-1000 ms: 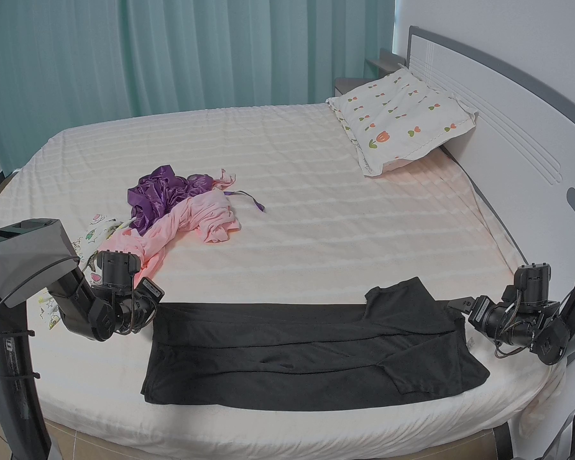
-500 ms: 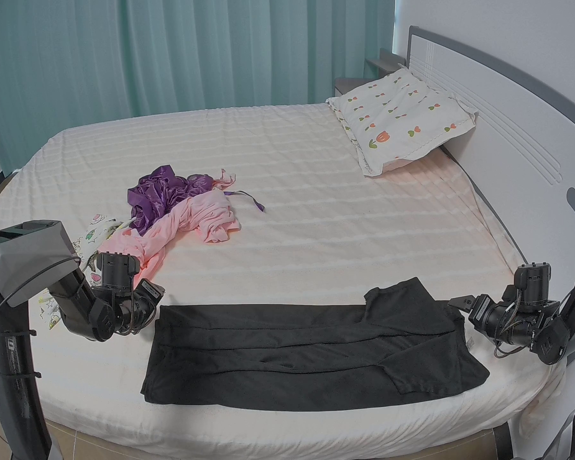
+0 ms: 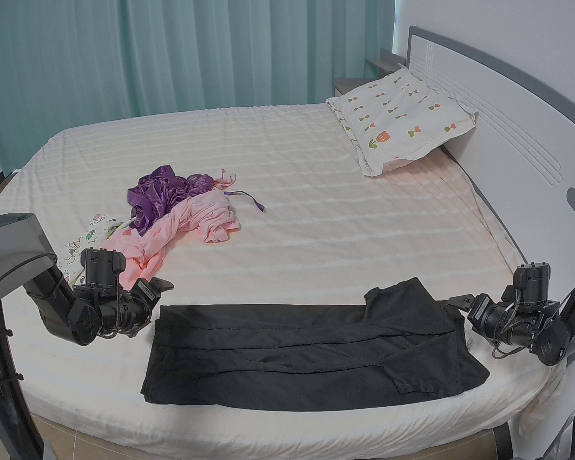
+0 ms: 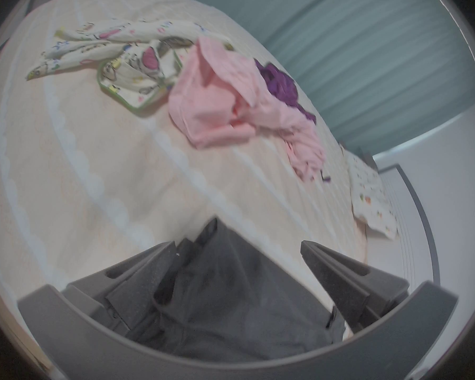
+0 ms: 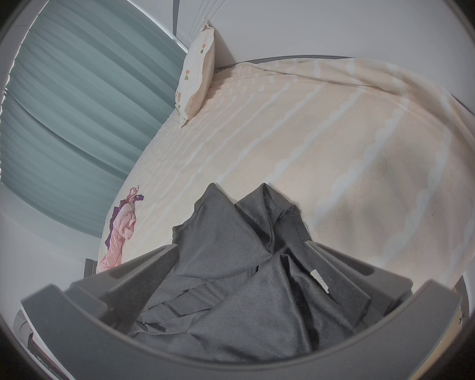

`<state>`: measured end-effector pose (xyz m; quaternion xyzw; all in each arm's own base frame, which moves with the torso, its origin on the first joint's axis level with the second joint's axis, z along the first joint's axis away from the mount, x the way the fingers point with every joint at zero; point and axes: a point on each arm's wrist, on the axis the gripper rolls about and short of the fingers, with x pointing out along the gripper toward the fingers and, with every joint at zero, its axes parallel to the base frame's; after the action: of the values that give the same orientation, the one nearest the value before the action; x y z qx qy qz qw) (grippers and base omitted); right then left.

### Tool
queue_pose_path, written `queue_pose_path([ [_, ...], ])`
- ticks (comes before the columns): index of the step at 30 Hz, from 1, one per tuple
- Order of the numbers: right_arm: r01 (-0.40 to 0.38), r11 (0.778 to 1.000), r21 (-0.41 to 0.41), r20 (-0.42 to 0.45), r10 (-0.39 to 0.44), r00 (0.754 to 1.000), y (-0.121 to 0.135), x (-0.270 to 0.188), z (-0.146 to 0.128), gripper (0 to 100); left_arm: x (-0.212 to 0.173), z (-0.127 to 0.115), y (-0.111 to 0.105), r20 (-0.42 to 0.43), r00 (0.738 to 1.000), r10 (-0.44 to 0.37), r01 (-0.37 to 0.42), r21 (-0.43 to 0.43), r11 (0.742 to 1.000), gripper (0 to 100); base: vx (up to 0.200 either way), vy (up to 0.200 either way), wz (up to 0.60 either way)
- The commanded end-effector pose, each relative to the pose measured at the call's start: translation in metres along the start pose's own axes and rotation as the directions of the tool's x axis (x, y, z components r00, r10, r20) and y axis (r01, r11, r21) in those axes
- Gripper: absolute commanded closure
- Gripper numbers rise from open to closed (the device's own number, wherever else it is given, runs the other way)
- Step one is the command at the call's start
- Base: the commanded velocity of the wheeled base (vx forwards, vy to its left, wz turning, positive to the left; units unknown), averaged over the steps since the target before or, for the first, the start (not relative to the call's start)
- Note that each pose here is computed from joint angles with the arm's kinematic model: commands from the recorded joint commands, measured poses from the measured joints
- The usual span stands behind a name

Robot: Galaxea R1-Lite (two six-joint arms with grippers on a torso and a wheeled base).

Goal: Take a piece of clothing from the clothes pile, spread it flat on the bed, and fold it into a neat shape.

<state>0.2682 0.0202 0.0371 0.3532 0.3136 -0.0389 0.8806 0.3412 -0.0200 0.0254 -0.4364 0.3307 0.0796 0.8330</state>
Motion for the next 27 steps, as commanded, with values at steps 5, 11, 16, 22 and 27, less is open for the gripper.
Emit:
queue_pose_path([
  [5, -0.009, 1.0, -0.008, -0.024, 0.009, 1.0, 0.004, -0.001, -0.007, 0, -0.029, -0.022, 0.015, -0.148, 0.989, -0.006, 0.038, 0.215, 0.976, 0, 0.0, 0.0, 0.0],
  [11, -0.011, 1.0, -0.012, -0.033, 0.011, 0.999, 0.005, 0.0, -0.01, 0, -0.016, -0.028, 0.013, -0.153, 0.988, -0.037, 0.075, 0.253, 0.965, 0, 0.0, 0.0, 0.0],
  [16, -0.012, 1.0, -0.017, -0.045, 0.011, 0.999, 0.006, 0.002, -0.013, 0, -0.005, -0.032, 0.015, -0.112, 0.989, -0.1, 0.128, 0.272, 0.954, 0, 0.0, 0.0, 0.0],
  [22, -0.017, 1.0, -0.022, -0.049, 0.016, 0.999, 0.007, 0.002, -0.014, 0, -0.001, -0.028, 0.014, -0.096, 0.989, -0.115, 0.138, 0.28, 0.95, 0, 0.0, 0.0, 0.0],
  [27, -0.018, 1.0, -0.023, -0.05, 0.017, 0.999, 0.008, 0.002, -0.014, 0, 0.003, -0.026, 0.013, -0.084, 0.988, -0.128, 0.147, 0.285, 0.947, 0, 0.0, 0.0, 0.0],
])
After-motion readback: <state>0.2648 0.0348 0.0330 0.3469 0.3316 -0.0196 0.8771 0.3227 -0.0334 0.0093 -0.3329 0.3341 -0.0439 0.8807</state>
